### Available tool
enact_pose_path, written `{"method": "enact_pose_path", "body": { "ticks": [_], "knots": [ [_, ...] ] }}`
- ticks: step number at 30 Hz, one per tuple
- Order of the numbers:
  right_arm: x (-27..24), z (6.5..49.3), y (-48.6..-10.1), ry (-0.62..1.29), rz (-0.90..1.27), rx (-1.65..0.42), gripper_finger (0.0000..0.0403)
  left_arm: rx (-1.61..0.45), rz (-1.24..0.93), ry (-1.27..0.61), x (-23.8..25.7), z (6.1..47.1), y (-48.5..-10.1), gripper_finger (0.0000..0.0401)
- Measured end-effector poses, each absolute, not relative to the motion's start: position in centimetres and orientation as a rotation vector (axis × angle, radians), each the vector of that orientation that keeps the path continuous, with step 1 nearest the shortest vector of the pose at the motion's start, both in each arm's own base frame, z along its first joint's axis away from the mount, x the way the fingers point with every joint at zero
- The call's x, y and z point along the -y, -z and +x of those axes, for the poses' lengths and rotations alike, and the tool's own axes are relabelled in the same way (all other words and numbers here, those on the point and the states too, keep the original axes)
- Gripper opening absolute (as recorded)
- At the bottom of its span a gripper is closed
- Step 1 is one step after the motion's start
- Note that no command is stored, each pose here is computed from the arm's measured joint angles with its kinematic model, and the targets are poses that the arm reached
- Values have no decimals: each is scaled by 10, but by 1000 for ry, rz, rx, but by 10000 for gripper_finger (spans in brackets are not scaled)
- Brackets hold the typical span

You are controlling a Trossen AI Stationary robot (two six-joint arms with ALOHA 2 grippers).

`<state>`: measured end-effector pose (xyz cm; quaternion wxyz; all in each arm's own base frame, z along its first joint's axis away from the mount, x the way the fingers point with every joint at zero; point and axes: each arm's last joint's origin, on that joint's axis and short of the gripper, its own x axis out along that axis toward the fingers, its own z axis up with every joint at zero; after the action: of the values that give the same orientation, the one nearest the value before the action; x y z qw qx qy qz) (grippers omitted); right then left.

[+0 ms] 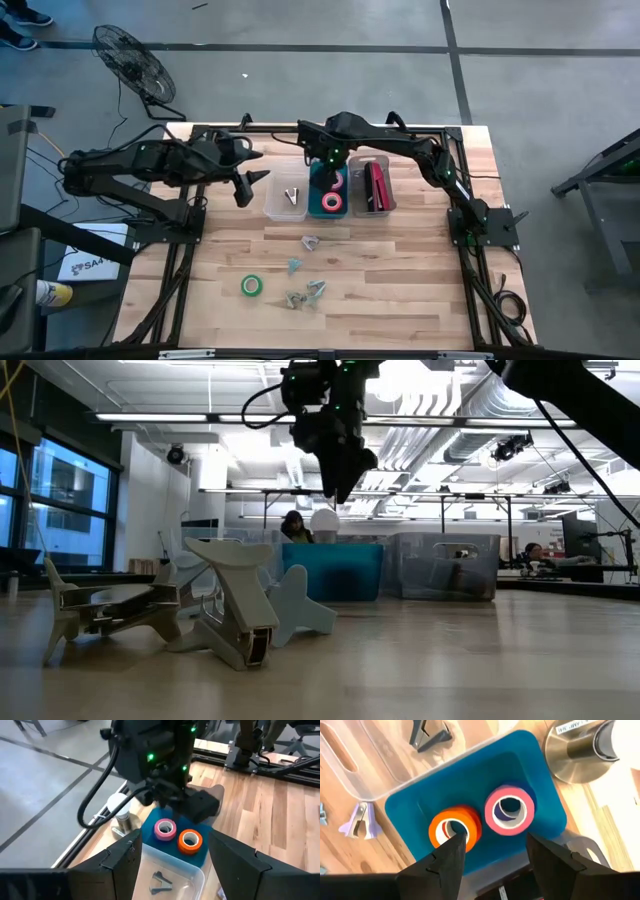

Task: Pick and place Stapler, Stapler remover, tape
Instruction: Put the green tape into the blue bin

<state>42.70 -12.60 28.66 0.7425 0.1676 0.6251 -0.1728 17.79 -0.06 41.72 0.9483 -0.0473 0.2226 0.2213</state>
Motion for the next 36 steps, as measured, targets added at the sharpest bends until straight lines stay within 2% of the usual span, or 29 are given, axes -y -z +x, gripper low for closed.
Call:
{"method": "enact_pose_path", "body": {
  "ticks": [21,27,36],
  "knots": [
    [89,423,-319,325,216,-1281,168,-718,-212,-547,-1,157,-384,223],
    [86,422,-321,330,196,-1288,161,-805,-282,-523,2,160,-361,223],
    [86,420,-327,325,182,-1264,159,-1002,-497,-438,8,164,-314,223]
  ]
}}
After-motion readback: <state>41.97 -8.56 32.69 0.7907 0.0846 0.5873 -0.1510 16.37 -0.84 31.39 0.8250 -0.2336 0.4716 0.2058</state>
